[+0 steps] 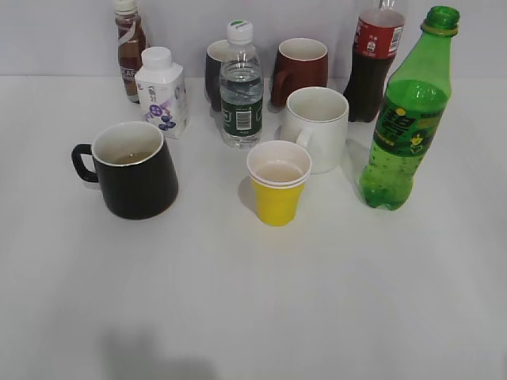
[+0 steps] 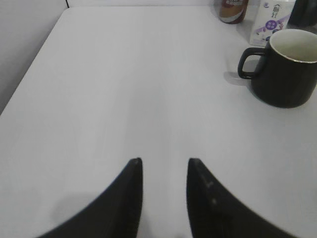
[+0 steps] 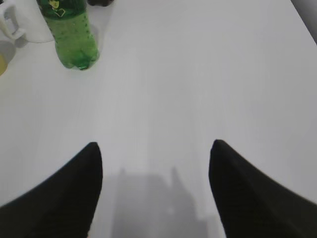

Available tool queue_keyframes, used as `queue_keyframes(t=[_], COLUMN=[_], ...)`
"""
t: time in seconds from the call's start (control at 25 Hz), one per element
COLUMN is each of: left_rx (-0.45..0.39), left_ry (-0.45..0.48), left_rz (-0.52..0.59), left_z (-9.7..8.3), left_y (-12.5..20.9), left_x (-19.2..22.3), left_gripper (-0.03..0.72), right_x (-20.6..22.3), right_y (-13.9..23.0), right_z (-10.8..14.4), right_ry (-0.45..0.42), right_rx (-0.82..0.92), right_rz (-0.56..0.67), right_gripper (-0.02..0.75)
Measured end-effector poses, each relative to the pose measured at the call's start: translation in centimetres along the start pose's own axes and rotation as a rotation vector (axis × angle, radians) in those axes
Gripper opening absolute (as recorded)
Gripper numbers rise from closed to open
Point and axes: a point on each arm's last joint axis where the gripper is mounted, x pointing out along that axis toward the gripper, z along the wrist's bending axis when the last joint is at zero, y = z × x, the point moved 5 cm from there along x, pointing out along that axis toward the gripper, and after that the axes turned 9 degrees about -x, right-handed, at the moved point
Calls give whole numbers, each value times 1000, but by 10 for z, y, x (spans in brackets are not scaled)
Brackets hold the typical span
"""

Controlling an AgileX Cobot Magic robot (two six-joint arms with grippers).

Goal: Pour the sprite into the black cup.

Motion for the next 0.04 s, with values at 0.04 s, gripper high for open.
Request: queue_keyframes(t=[0.04], left_rx=[0], left_ry=[0], left_rz=[0], left_z=[0], left_y=[0], left_x=[0], left_gripper=[239], right_x=[0], right_y=[0], right_z=[0], right_ry=[0], right_rx=[0], right_rz=[0], right_gripper=[503])
